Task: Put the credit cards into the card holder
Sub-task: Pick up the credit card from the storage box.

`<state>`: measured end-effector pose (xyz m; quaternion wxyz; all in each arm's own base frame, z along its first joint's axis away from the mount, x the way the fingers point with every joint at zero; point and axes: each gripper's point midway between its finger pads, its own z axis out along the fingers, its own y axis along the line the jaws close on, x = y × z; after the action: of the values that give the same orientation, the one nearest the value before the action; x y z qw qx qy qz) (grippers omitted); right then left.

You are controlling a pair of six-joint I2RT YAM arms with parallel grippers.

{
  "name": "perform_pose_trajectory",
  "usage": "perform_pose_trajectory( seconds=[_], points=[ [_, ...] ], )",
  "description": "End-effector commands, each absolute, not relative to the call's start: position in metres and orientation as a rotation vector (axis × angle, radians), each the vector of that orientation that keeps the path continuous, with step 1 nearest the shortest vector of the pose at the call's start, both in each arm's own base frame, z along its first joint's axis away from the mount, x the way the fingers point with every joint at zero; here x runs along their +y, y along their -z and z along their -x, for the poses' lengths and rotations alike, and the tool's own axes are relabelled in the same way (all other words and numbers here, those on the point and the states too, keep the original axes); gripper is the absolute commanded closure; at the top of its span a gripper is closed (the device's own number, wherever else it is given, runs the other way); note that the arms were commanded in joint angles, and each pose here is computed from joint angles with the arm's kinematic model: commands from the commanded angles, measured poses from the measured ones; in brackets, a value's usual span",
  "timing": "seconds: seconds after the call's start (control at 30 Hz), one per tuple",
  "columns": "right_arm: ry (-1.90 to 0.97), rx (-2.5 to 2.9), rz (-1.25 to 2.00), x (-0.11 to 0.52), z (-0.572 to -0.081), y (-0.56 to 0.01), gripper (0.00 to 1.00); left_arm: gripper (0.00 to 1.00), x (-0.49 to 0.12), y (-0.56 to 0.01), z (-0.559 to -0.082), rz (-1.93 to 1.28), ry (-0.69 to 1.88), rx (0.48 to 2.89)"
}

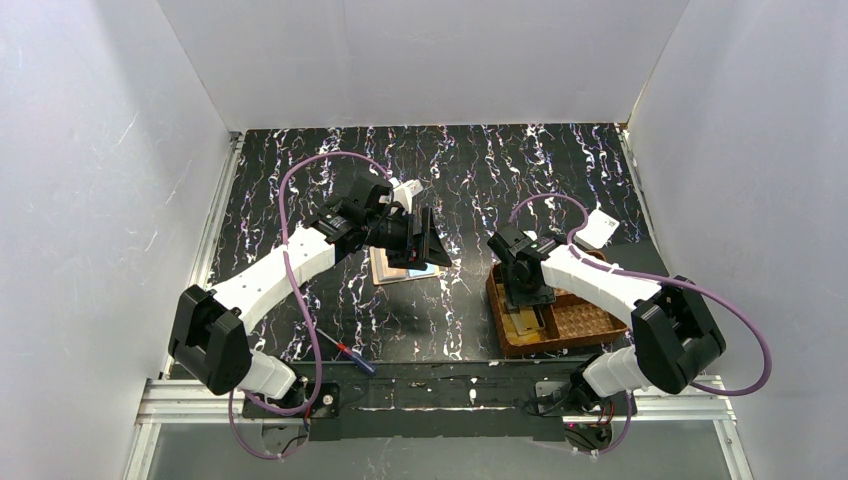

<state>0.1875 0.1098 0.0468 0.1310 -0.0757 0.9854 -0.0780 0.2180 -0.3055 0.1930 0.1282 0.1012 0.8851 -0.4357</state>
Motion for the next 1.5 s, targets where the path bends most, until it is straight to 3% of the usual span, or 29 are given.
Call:
perform_pose_trajectory(
  seconds=[0.0,0.33,0.6,1.37,1.47],
  points=[
    [0.256,2.833,0.21,0.106,-0.193,-0.055,0.38,0.23,-0.308,-0.21,-0.214,-0.342,1.307,2.523],
    [0.272,2.839,0.211,0.104,-0.193,-0.053,0.35,0.23,-0.307,-0.209,-0.213,-0.345,1.3,2.527],
    [0.28,2.827,0.191,0.102,-0.194,-0.056,0.49,0.23,-0.307,-0.21,-0.212,-0.346,1.303,2.523],
    [0.474,2.764,0.174,0.077,-0.2,-0.09,0.59,0.23,-0.308,-0.214,-0.213,-0.345,1.315,2.512],
    [0.496,2.779,0.189,0.076,-0.198,-0.088,0.67,0.23,-0.309,-0.215,-0.213,-0.345,1.321,2.509]
  ],
)
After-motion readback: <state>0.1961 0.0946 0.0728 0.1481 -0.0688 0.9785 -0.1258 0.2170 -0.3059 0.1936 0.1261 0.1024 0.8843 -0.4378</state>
